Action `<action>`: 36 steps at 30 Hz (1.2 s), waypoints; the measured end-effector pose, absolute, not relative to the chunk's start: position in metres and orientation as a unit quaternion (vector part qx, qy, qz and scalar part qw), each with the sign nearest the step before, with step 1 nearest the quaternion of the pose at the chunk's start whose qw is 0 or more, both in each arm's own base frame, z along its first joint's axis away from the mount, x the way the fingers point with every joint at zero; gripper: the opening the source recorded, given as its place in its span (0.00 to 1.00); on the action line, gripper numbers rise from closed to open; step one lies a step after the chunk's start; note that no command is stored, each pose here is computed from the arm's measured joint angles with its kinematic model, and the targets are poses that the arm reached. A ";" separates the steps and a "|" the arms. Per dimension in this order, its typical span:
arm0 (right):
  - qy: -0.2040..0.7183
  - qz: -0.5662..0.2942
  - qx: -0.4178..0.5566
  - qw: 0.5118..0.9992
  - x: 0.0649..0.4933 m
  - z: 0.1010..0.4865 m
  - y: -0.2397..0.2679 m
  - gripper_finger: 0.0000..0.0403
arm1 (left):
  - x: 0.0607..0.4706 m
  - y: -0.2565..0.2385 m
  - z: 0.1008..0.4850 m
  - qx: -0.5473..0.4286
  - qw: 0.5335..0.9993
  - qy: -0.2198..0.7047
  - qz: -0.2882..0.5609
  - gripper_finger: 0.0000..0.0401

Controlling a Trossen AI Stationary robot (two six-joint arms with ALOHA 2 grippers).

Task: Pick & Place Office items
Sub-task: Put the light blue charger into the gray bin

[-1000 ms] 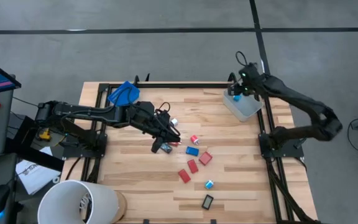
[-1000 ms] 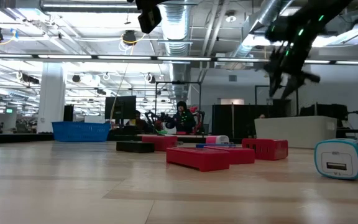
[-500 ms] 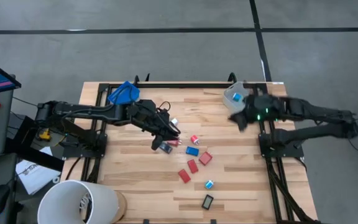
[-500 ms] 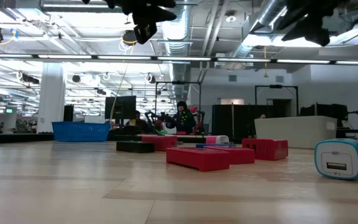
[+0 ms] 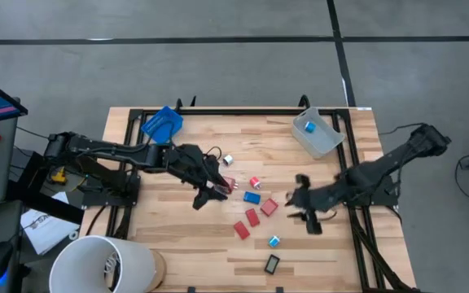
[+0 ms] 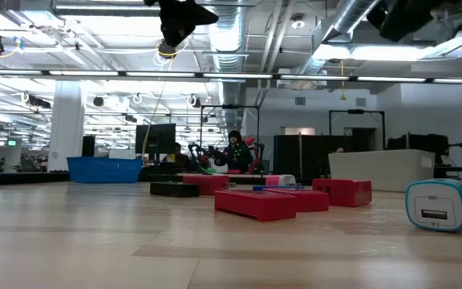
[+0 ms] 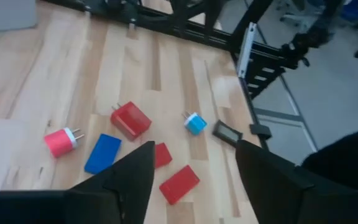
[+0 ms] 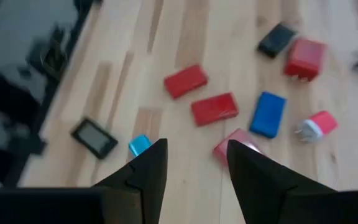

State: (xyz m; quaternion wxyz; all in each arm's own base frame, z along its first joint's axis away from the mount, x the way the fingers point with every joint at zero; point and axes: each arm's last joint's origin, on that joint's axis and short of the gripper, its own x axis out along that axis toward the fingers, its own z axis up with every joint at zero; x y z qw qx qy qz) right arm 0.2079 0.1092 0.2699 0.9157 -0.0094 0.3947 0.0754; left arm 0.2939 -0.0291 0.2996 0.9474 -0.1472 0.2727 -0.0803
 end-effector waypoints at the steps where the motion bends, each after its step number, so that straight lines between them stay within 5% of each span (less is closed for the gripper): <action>1: 0.404 0.078 -0.022 0.911 0.213 0.263 0.113 0.40 | 0.294 -0.032 0.300 -0.144 0.948 0.272 -0.076 0.57; 20: 0.444 0.211 -0.104 0.865 0.259 0.187 0.162 0.47 | 0.286 -0.062 0.295 -0.144 0.939 0.304 -0.072 0.62; 36: 0.496 0.225 -0.153 0.825 0.270 0.141 0.167 0.55 | 0.285 -0.062 0.293 -0.150 0.935 0.316 -0.066 0.62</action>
